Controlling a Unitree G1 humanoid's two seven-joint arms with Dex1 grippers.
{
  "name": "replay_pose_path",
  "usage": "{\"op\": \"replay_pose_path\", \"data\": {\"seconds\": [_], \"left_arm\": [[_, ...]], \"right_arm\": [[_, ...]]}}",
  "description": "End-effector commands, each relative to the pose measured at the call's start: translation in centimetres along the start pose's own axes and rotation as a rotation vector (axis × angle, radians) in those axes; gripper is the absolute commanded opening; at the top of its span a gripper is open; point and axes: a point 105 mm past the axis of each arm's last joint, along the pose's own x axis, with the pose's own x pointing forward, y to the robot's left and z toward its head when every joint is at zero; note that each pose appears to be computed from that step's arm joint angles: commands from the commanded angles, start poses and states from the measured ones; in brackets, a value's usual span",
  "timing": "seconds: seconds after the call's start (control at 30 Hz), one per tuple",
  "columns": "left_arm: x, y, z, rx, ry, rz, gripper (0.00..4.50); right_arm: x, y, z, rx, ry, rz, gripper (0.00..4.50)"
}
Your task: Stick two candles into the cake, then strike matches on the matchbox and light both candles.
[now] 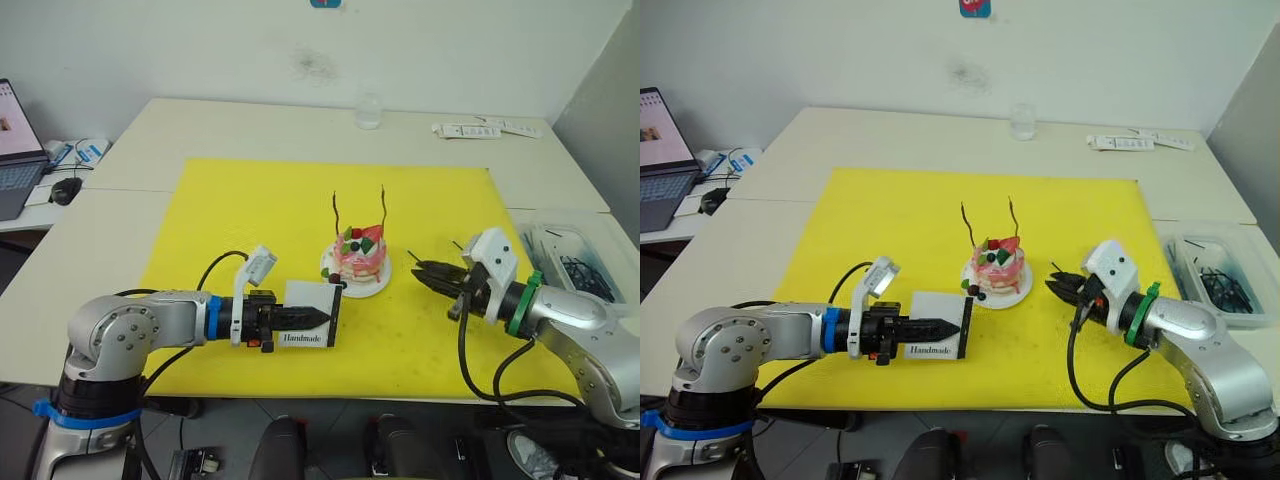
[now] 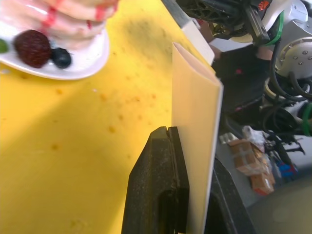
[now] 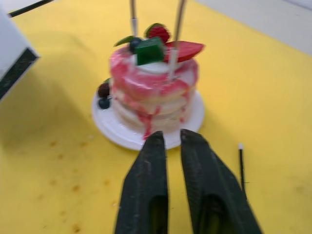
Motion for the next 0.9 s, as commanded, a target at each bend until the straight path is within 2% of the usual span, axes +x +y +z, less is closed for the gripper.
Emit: {"op": "replay_pose_path", "data": {"seconds": [0.03, 0.17, 0.33, 0.7, 0.9], "left_arm": [[-1.0, -0.6, 1.6, 0.064, -0.078, 0.015, 0.0], [-1.7, -0.5, 1.9, 0.077, -0.097, 0.042, 0.0], [-1.9, -0.3, 1.8, 0.085, -0.104, 0.063, 0.0], [-1.9, -0.1, 2.0, 0.095, -0.106, 0.068, 0.0], [-1.7, 0.0, 2.3, 0.099, -0.11, 0.066, 0.0]], "right_arm": [[0.8, -1.7, -0.5, -0.11, -0.043, -0.123, 2.01], [2.1, -2.6, -2.0, -0.099, -0.091, -0.181, 2.01], [3.4, -3.7, -3.8, -0.073, -0.092, -0.224, 2.01], [5.6, -4.0, -5.0, -0.028, -0.057, -0.154, 2.01], [6.1, -4.3, -5.7, 0.032, -0.007, -0.179, 2.01]]}}
